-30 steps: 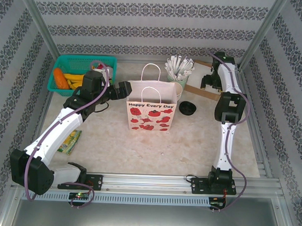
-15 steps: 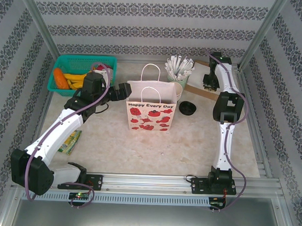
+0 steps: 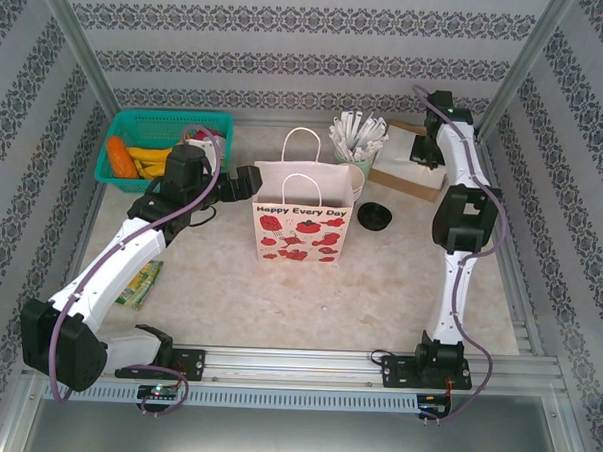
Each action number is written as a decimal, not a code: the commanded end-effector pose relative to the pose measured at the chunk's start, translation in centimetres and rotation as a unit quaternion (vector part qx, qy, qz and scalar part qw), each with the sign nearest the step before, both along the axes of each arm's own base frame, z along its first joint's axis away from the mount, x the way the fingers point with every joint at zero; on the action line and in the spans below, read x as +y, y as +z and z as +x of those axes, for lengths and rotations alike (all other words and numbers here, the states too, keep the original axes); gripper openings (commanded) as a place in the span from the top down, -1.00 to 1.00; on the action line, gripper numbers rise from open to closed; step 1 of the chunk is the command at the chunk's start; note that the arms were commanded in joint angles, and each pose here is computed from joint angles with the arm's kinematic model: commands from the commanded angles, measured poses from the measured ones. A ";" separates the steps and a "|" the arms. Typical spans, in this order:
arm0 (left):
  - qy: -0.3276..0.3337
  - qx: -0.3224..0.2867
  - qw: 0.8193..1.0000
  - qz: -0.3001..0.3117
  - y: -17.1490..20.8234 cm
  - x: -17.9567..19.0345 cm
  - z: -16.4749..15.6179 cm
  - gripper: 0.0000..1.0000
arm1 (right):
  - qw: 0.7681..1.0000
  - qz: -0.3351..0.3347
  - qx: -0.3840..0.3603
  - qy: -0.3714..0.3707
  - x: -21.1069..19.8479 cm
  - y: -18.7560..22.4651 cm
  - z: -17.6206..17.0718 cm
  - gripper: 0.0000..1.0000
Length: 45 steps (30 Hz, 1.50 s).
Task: Pack the takeout coffee
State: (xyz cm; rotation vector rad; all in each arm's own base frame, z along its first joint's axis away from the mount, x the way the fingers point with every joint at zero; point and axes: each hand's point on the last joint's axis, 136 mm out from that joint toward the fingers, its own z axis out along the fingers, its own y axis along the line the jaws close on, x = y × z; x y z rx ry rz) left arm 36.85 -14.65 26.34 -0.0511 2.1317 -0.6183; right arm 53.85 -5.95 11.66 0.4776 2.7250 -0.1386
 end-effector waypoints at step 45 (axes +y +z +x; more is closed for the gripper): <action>-0.303 -0.138 0.940 0.079 9.3 -5.2 -4.5 -1.00 | 0.662 -0.190 -0.531 0.493 16.9 35.1 -22.2 1.00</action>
